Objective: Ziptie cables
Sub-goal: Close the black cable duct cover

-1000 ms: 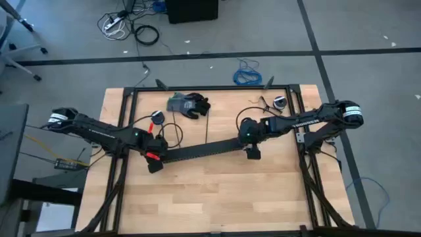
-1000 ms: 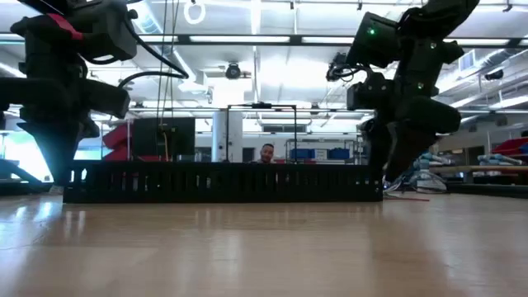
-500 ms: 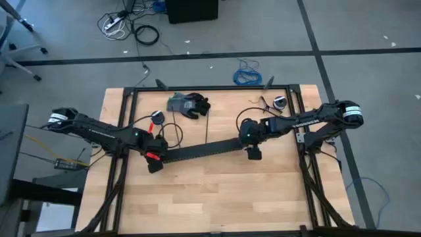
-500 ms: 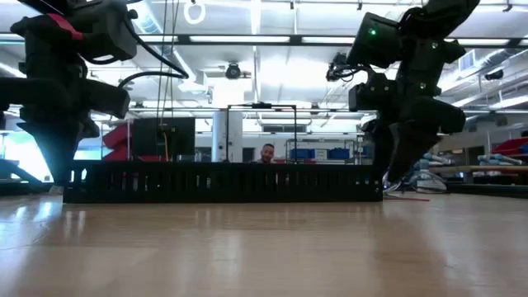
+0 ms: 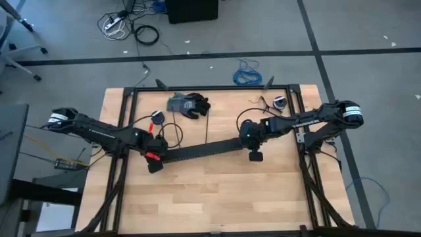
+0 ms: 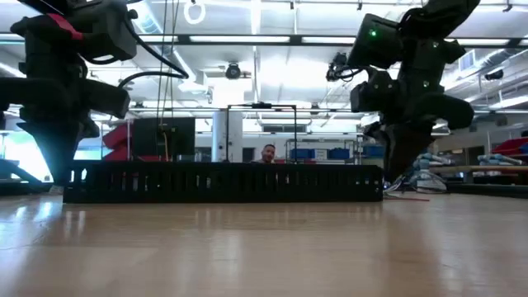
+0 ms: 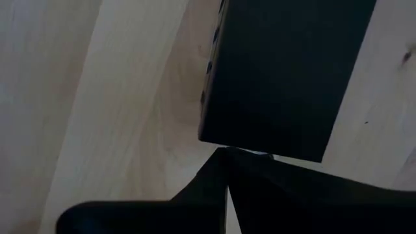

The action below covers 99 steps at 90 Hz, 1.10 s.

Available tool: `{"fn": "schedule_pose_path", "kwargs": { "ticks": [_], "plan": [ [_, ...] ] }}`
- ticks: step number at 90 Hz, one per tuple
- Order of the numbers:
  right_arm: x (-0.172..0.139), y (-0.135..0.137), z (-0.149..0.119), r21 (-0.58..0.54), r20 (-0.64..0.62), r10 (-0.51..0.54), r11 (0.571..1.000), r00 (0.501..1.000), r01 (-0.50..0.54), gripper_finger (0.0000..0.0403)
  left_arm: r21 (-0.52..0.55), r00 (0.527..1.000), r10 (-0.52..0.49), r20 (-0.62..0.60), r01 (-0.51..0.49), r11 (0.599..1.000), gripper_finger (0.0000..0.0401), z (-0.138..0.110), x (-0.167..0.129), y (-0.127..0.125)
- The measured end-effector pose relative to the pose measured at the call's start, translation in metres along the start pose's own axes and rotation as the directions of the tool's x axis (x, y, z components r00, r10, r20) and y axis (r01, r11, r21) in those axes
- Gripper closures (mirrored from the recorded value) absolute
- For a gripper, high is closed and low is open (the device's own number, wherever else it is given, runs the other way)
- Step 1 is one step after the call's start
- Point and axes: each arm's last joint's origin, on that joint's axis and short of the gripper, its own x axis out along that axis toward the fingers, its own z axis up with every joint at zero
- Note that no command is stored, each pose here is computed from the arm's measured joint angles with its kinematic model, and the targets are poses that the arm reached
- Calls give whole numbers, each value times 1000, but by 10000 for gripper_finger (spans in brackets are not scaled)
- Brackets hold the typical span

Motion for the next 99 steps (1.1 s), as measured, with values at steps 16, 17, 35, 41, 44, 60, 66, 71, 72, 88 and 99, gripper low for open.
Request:
{"fn": "schedule_pose_path", "kwargs": {
  "ticks": [16, 17, 35, 41, 44, 60, 66, 71, 72, 88, 99],
  "plan": [
    [0, 0, 2, 0, 17, 7, 1000, 1000, -7, 400, 0, 1000, -3, 4, 3, 1000, 401, 0, 0, 0],
    [0, 0, 2, 0, 19, 7, 1000, 1000, -7, 400, 0, 1000, -3, 4, 3, 1000, 401, 0, 0, 0],
    [0, 0, 3, -1, 37, 13, 1000, 999, -13, 402, 0, 1000, -5, 6, 5, 1000, 401, 1, 0, 0],
    [0, 0, 3, -1, 38, 13, 1000, 999, -13, 402, 1, 1000, -6, 8, 6, 1000, 401, 1, 0, -1],
    [0, 0, 4, -1, 39, 13, 1000, 999, -12, 402, 2, 1000, -8, 10, 8, 1000, 401, 1, 0, -1],
    [0, 1, 5, -2, 55, 33, 999, 998, -33, 402, 16, 1000, -18, 25, 18, 1000, 401, 2, 0, -2],
    [0, 1, 5, -2, 55, 34, 999, 998, -34, 402, 16, 999, -20, 28, 20, 1000, 401, 3, 0, -2],
    [0, 1, 5, -2, 55, 35, 999, 998, -34, 402, 16, 999, -20, 28, 20, 1000, 401, 3, 0, -2],
    [0, 1, 5, -2, 55, 34, 999, 998, -34, 402, 16, 999, -20, 28, 20, 1000, 401, 3, 0, -2],
    [0, 0, 1, 3, 11, -10, 1000, 1000, 10, 403, 15, 1000, -14, 20, 13, 1000, 401, 2, 0, -1],
    [0, -2, -4, 0, -42, -72, 997, 996, 72, 403, -1, 1000, -12, 0, 12, 1000, 401, 0, 0, -1]
  ]
}}
